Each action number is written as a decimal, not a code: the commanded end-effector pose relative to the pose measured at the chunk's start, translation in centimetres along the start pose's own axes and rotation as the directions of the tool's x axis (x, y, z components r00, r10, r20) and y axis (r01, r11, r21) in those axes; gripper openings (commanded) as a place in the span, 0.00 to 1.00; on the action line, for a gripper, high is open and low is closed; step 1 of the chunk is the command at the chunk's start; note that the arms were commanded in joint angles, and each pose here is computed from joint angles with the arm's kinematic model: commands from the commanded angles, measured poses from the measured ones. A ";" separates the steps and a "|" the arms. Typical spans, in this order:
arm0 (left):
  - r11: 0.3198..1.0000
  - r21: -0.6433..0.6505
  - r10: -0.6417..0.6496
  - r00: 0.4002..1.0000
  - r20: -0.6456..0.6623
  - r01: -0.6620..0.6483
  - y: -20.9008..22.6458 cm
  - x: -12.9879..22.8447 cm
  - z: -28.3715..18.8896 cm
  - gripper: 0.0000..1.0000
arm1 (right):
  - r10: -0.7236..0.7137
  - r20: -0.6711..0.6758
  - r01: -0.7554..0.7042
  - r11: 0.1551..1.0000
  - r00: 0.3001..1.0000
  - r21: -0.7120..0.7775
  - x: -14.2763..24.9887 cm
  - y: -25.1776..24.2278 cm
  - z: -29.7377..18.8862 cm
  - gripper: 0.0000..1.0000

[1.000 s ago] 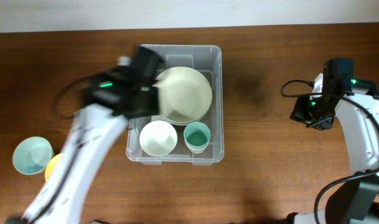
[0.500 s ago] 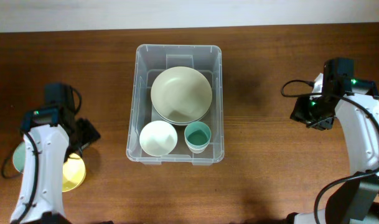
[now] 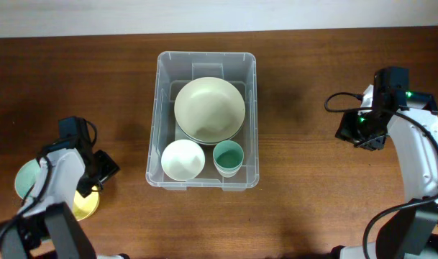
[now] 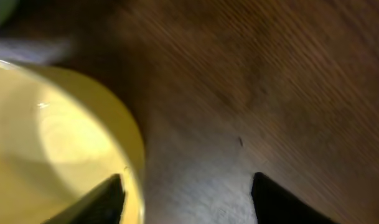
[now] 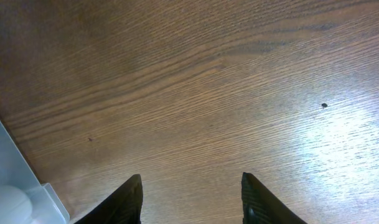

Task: Pack container
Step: 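Move the left gripper to the yellow bowl rim and grasp it, then carry the yellow bowl into the white bowl in the bin and release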

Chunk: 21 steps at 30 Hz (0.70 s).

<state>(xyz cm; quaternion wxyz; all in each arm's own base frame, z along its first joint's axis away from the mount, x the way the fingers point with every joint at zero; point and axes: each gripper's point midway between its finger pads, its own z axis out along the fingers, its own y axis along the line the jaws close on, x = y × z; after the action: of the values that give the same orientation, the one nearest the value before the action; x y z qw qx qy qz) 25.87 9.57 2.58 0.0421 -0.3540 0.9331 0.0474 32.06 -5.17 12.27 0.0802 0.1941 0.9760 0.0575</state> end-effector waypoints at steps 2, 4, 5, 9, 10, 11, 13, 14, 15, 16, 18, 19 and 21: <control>1.000 0.018 0.012 0.999 -0.032 -0.011 -0.4 0.2 1.2 0.26 | -0.014 0.002 0.014 1.000 1.000 -0.006 0.1 0.3 -0.1 0.47; 1.000 0.023 0.012 0.999 -0.031 -0.011 -0.5 0.1 1.0 0.12 | -0.014 0.002 0.014 1.000 1.000 -0.006 0.1 0.3 -0.1 0.47; 1.000 0.028 0.013 0.999 -0.033 -0.012 -0.7 0.0 0.9 0.06 | -0.014 0.002 0.014 1.000 1.000 -0.006 0.1 0.3 -0.1 0.47; 0.997 0.075 0.022 0.999 -0.049 -0.019 -1.9 -0.5 -1.1 0.01 | -0.014 0.003 0.014 1.000 1.000 -0.006 0.1 0.3 -0.1 0.47; 0.996 0.082 0.031 0.999 -0.043 -0.028 -2.3 -0.7 -2.0 0.01 | -0.014 0.003 0.014 1.000 1.000 -0.006 0.1 0.3 -0.1 0.47; 0.995 0.090 0.041 0.999 -0.032 -0.038 -2.7 -1.0 -2.9 0.01 | -0.014 0.003 0.014 1.000 1.000 -0.006 0.1 0.3 -0.1 0.47; 0.989 0.125 0.078 0.997 0.028 -0.081 -4.4 -2.0 -6.5 0.01 | -0.014 0.003 0.014 1.000 1.000 -0.006 0.1 0.3 -0.1 0.47; 0.984 0.143 0.097 0.993 0.066 -0.106 -5.2 -2.4 -8.3 0.01 | -0.014 0.003 0.014 1.000 1.000 -0.006 0.1 0.3 -0.1 0.47; 0.978 0.162 0.115 0.988 0.106 -0.131 -6.1 -2.7 -10.2 0.01 | -0.014 0.003 0.014 1.000 1.000 -0.006 0.1 0.3 -0.1 0.47; 0.969 0.185 0.136 0.979 0.152 -0.164 -7.2 -3.0 -12.4 0.01 | -0.014 0.003 0.014 1.000 1.000 -0.006 0.1 0.3 -0.1 0.47; 0.946 0.225 0.178 0.955 0.235 -0.232 -9.3 -2.9 -16.1 0.01 | -0.014 0.003 0.014 1.000 1.000 -0.006 0.1 0.3 -0.1 0.47; 0.909 0.268 0.227 0.918 0.324 -0.319 -11.8 -2.1 -19.8 0.01 | -0.014 0.003 0.014 1.000 1.000 -0.006 0.1 0.3 -0.1 0.47; 0.861 0.293 0.285 0.871 0.400 -0.416 -14.5 -0.5 -22.9 0.01 | -0.014 0.003 0.014 1.000 1.000 -0.006 0.1 0.3 -0.1 0.47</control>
<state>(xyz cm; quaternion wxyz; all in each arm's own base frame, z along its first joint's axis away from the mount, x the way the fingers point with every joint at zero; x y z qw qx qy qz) 34.09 1.69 18.58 0.1844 -0.2228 0.9570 -0.0232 32.06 -5.17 12.27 0.0802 0.1941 0.9760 0.0575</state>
